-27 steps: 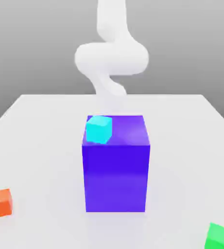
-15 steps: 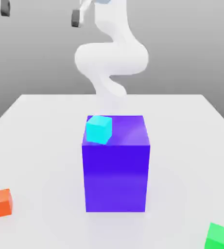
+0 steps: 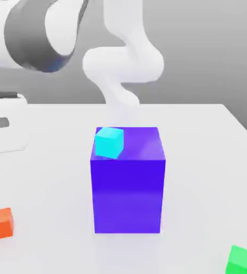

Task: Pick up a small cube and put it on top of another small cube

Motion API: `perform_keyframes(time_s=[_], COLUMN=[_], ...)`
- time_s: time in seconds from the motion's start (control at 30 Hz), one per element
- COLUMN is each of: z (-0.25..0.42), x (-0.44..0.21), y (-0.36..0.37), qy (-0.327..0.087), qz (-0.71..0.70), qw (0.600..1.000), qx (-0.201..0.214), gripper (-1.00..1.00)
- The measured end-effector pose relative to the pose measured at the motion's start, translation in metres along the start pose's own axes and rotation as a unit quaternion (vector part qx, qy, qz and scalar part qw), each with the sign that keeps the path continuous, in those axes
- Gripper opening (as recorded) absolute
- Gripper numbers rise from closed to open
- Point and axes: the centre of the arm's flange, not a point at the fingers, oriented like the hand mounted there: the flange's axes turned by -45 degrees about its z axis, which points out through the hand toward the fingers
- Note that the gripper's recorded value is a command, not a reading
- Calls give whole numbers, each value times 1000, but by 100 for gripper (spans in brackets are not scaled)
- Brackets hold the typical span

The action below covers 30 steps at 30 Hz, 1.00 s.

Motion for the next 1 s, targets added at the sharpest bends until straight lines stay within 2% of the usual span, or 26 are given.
perform_keyframes(time_s=[0.27, 0.4, 0.43, 0.63, 0.8, 1.0], z=[122, 185, 198, 205, 150, 139], x=[-85, -105, -107, -108, -95, 37], y=[15, 9, 7, 6, 12, -53], qy=[-50, -56, -56, -56, -56, -51], qz=[-97, -113, -114, -114, -115, -133], qw=[992, 989, 989, 989, 989, 986], qx=[66, 77, 78, 79, 79, 84], gripper=[0, 0, -100, -100, -100, -100])
